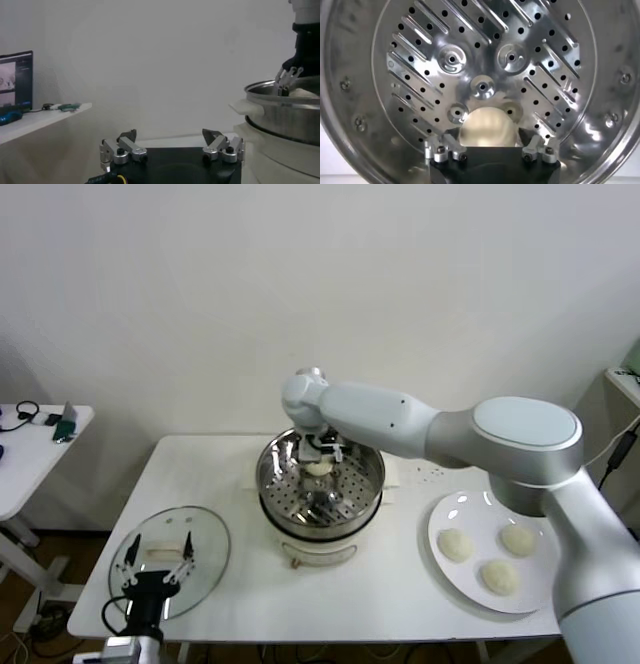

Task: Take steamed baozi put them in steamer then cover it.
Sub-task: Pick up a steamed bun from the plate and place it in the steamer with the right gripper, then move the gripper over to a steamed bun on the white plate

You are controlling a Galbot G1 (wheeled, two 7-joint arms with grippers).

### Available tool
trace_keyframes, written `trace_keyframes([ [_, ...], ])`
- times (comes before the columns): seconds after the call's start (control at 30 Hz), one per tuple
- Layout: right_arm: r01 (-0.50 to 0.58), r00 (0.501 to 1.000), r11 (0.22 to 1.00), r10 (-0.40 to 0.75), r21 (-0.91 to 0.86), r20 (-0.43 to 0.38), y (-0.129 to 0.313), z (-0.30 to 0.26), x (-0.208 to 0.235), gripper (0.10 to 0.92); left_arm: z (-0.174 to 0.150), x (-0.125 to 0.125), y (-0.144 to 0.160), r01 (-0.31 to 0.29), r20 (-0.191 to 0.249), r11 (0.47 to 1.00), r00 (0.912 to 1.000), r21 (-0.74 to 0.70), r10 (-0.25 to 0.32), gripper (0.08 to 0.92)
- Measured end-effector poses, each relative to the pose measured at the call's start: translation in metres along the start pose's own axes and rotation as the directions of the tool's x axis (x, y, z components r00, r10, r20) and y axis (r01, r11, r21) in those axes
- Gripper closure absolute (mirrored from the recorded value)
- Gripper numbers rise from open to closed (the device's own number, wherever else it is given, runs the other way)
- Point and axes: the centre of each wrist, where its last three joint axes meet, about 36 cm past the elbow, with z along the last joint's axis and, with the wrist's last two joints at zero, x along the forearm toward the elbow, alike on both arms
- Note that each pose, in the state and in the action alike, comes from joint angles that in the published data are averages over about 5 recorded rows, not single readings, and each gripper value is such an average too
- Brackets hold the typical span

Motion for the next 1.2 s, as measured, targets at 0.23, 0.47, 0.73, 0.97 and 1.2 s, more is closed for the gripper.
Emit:
trace_keyframes([
  [0.23,0.003,1.000,1.000,-0.003,-0.014,-0.002,0.011,0.009,0.022,0.199,-0.001,0.000,0.000,0.000,0.003,1.000,1.0000,0.001,0.000,0.177],
  [0.47,-0.019,1.000,0.991,0.019,-0.130,-0.002,0.052,0.028,0.067,0.200,-0.003,-0.001,-0.003,-0.006,0.009,1.000,0.9999,0.001,0.006,0.177],
  [0.73,-0.093,0.994,0.879,0.113,-0.468,0.014,0.152,0.044,0.110,0.200,-0.006,0.001,-0.004,-0.014,0.015,1.000,0.9998,-0.001,0.014,0.177],
  [0.97,-0.064,0.985,0.610,0.165,-0.789,0.048,0.257,0.023,0.104,0.200,-0.008,0.004,-0.009,-0.025,0.016,1.000,0.9996,0.003,0.025,0.177],
  [1.2,0.031,0.976,0.335,0.193,-0.942,0.101,0.343,-0.019,0.071,0.200,-0.009,0.008,-0.011,-0.035,0.015,0.999,0.9993,-0.003,0.035,0.177],
])
